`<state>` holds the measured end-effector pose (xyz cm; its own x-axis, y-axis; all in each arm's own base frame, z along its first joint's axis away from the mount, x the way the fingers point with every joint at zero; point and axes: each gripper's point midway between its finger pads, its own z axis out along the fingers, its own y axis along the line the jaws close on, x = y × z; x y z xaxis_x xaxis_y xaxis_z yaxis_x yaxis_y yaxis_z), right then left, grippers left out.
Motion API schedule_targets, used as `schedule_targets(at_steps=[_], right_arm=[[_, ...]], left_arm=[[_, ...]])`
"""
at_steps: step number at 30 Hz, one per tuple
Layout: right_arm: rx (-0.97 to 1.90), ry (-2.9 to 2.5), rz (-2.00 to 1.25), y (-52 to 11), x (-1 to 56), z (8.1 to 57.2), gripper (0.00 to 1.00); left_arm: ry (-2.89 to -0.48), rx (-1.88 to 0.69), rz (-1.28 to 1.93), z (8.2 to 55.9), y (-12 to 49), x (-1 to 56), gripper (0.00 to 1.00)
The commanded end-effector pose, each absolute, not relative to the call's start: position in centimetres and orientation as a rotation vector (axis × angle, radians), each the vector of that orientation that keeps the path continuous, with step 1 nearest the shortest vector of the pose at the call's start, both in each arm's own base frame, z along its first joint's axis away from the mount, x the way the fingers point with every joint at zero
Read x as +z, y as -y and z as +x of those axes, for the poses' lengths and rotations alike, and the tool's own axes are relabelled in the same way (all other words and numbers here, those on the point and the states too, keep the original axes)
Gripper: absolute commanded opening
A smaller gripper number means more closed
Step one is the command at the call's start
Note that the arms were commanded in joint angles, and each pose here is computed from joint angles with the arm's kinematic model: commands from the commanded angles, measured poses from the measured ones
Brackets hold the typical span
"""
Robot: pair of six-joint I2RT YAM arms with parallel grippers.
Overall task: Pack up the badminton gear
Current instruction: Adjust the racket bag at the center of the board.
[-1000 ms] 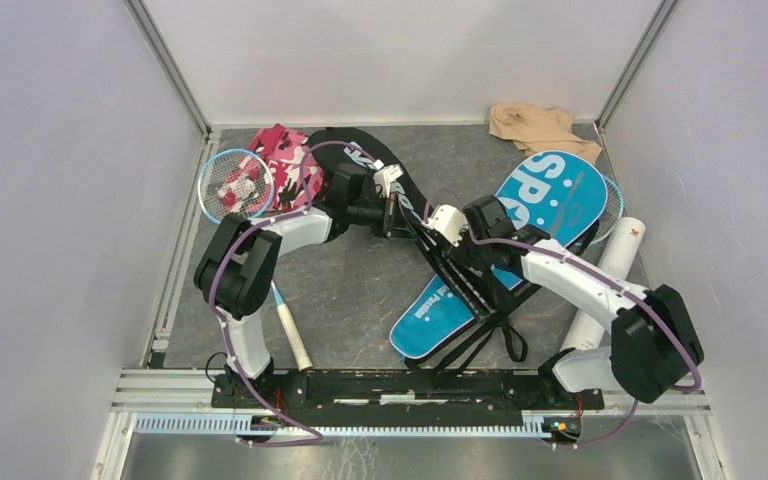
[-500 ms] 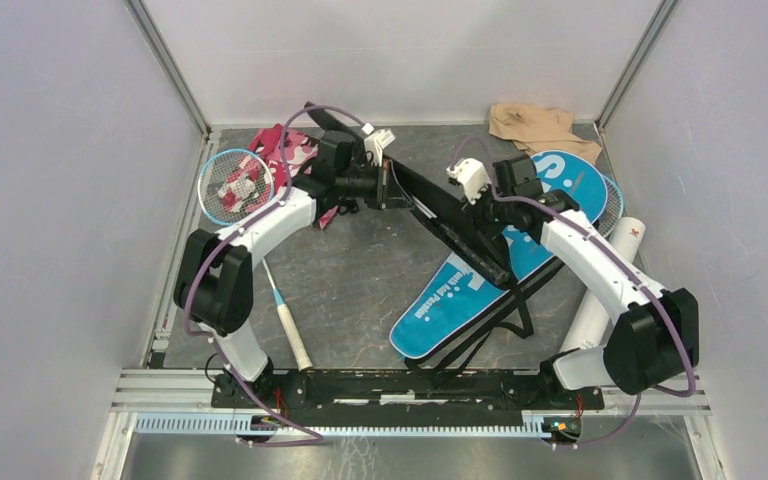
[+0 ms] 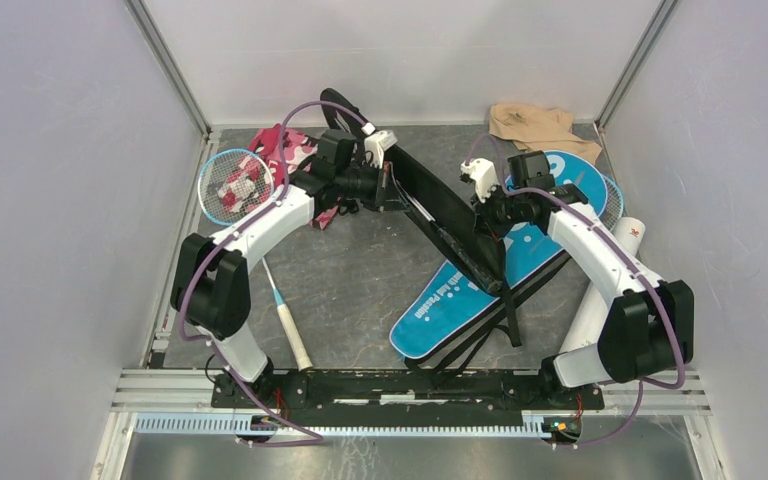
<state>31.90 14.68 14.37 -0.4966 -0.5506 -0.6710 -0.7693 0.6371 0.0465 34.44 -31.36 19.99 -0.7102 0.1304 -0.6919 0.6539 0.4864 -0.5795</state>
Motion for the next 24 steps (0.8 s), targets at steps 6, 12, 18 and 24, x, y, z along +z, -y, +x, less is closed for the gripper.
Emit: schedule_targets(at_steps=[6, 12, 18, 24], right_arm=[[0.587, -2.088, -1.252, -15.0, 14.4, 29.9, 0.00], [0.669, -2.070, -1.249, -15.6, 14.7, 29.3, 0.00], [0.645, -2.007, -1.344, -14.9, 14.4, 28.6, 0.00], [0.627, -2.006, -1.355, -11.9, 13.7, 28.4, 0.00]], left_arm=[[-1.989, -1.101, 0.817, 34.2, 30.7, 21.1, 0.02], [-1.953, -1.128, 0.848, 34.0, 31.1, 21.5, 0.02], [-1.959, -1.102, 0.811, 35.4, 30.4, 21.3, 0.02], [-2.028, -1.025, 0.634, 38.4, 27.3, 20.4, 0.02]])
